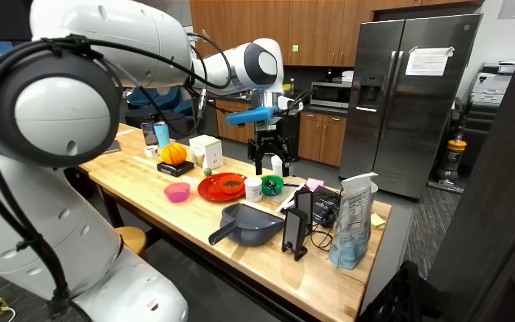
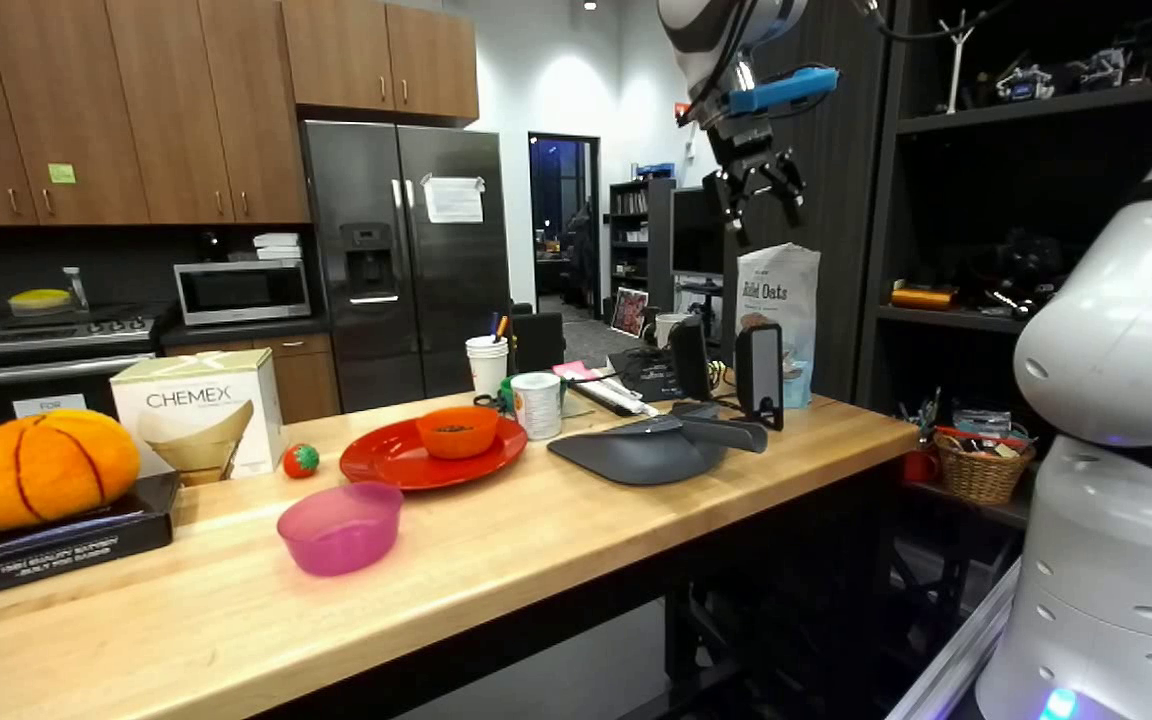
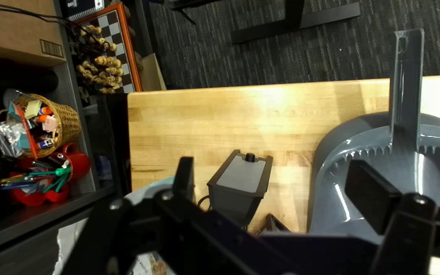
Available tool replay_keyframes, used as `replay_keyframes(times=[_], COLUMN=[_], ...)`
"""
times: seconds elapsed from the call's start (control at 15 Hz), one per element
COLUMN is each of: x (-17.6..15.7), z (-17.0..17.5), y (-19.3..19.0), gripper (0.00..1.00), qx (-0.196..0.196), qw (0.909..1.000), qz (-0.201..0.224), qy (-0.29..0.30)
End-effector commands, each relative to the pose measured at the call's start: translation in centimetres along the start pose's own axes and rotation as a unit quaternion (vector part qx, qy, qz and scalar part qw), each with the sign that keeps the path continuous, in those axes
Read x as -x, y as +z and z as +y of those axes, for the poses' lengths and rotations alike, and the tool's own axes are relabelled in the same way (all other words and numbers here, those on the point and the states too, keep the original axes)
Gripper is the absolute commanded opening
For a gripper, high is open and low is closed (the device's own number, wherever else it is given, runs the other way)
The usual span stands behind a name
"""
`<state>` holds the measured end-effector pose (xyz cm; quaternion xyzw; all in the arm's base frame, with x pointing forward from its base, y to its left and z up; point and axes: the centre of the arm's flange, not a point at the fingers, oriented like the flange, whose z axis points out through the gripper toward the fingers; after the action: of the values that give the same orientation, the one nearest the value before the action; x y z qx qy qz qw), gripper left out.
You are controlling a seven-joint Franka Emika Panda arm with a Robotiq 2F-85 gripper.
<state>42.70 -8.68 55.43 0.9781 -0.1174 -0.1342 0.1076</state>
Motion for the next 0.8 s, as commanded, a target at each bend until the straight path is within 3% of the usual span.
replay_keyframes(times=[0.0,0.47,0.73], x=[0.0,-0.1,-2.1], z=[0.0,-0.2,-2.0], y=[0.0,-0.1,-0.5], gripper=[1.00,1.00,1.00], qx=[0.000,-0.003,0.007], qw=[1.0000,1.0000,0.9999], qz=[0.000,0.004,0.010], qy=[0.000,-0.002,-0.011])
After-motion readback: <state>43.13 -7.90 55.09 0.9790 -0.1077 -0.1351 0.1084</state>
